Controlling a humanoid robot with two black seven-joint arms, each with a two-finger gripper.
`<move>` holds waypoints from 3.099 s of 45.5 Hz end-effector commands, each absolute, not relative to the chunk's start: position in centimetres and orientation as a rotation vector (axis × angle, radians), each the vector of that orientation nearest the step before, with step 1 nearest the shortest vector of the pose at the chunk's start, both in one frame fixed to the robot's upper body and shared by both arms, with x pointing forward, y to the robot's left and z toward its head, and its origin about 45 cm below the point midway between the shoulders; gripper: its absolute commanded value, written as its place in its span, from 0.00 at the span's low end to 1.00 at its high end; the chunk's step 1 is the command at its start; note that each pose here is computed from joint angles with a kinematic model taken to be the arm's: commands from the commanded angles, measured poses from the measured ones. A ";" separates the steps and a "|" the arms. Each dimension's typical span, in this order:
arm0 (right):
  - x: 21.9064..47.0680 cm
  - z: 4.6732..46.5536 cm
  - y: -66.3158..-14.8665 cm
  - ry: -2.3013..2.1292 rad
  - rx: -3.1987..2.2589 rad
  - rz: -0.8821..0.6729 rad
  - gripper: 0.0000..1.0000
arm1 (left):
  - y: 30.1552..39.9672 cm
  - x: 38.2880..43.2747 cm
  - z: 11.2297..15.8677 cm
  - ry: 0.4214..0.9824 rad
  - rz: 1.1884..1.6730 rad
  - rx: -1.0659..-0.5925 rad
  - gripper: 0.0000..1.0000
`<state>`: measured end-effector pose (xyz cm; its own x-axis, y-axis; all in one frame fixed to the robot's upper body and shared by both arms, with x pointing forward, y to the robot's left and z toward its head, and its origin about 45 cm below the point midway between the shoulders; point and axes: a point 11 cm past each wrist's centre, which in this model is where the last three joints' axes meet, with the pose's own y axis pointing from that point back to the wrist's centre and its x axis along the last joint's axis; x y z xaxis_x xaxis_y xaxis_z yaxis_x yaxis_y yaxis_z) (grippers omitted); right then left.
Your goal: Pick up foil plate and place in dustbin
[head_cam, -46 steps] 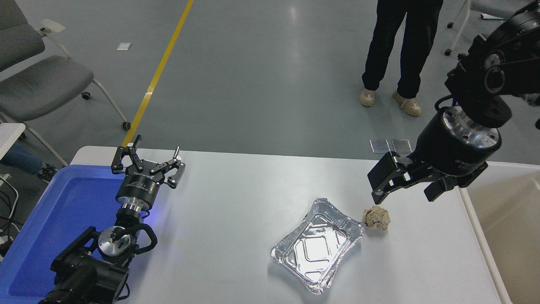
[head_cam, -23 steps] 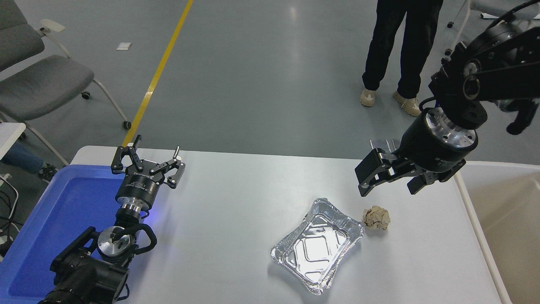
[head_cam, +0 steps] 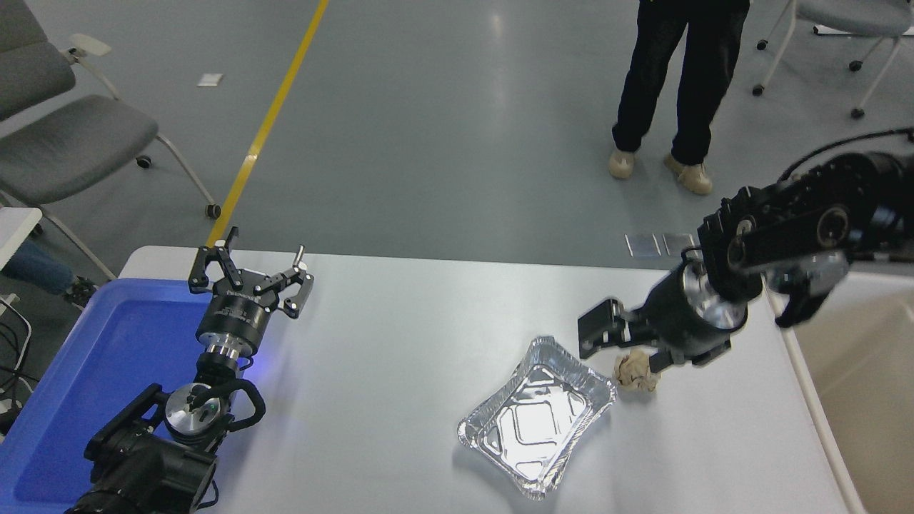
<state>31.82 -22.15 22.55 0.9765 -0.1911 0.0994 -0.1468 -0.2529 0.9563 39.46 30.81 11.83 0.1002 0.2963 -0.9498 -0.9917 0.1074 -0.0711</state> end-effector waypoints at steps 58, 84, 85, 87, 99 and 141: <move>26.9 7.7 -19.6 -0.650 1.704 -0.220 1.00 | 30.80 39.46 11.84 0.965 1.207 -0.955 0.99; 27.0 5.8 -19.1 -0.640 1.688 -0.147 1.00 | 30.80 39.46 11.84 0.965 1.207 -0.955 0.99; 26.9 5.8 -19.0 -0.641 1.688 -0.147 1.00 | 30.81 39.46 11.84 0.966 1.207 -0.957 0.99; 26.9 5.8 -19.0 -0.638 1.688 -0.143 0.98 | 30.80 39.46 11.84 0.965 1.207 -0.955 0.99; 26.9 5.8 -18.8 -0.625 1.695 -0.127 0.77 | 30.80 39.46 11.84 0.965 1.207 -0.955 0.99; 27.2 6.7 -20.0 -0.531 1.663 -0.001 0.00 | 30.81 39.46 11.84 0.966 1.207 -0.957 0.99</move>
